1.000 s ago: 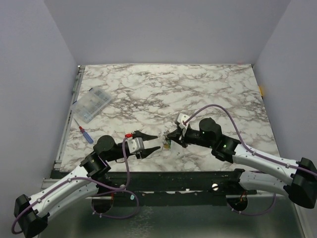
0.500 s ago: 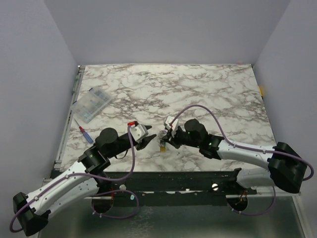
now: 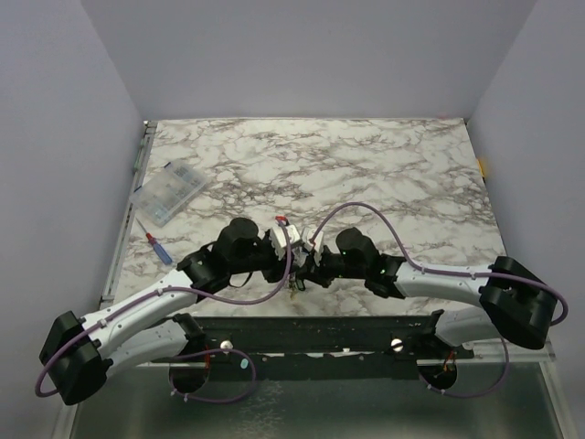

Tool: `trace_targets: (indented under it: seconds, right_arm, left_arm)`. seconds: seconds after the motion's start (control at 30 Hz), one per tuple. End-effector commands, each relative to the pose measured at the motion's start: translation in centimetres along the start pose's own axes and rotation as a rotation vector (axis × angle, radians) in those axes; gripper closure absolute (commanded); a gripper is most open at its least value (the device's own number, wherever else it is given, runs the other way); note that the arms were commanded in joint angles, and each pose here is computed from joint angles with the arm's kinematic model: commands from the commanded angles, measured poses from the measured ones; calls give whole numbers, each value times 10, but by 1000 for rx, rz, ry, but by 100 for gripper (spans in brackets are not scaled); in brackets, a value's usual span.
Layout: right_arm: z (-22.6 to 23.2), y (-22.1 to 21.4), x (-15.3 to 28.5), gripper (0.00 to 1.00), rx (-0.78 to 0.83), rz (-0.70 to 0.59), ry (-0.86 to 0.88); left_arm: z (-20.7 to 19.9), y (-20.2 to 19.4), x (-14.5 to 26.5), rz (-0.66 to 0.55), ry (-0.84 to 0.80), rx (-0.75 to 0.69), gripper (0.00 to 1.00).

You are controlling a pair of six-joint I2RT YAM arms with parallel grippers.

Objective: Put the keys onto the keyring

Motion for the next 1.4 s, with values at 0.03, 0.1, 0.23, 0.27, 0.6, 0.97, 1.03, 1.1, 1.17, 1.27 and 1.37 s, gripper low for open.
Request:
trace_targets:
  seconds: [0.03,0.1,0.23,0.27,0.6,0.97,1.03,1.1,1.17,1.27,1.37]
  right_arm:
    - [4,-12,-2,99,-24,23,20]
    - [4,-12,-2,99,-24,26,15]
    - [3,-11,1,99,-20,18,5]
    - [3,-11,1,99,-19,16,5]
    - [4,-9,4,99,-18,-2,1]
    - [4,-7,6,99,-16,-9,-14]
    - [3,-6,7,99,-21,-16,-25]
    - [3,-4,8,99,-27,-23,-39]
    - [2,-3,9,99,-33,-23,-54]
    - [1,-1,9,99,-36,-25,-60]
    - [1,-1,9,99,-40,-26,-60]
  left_arm:
    - [-5,12,1,12,-151,1,59]
    - [-3,10,1,41,-174,3,59]
    - [2,1,-4,97,-179,2,59]
    - [4,-1,-5,104,-172,2,59]
    - [10,-11,-20,145,-202,-15,59]
    - [9,-22,-29,184,-269,10,57]
    - [9,-24,-28,185,-264,10,56]
    - [9,-27,-27,187,-253,12,53]
    - [10,-26,-26,176,-228,7,51]
    - [10,-25,-21,119,-181,0,49]
    - [10,-23,-15,20,-112,-17,48]
Point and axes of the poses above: each gripper's point midway between its finger pads, its own x axis back along the fingers, its own z axis along the line the jaws close on, y = z × x, the point moved 10 cm from there along x, back along the fingers, and after that the axes turned 7 degrees about x, right-handed, at the moved point
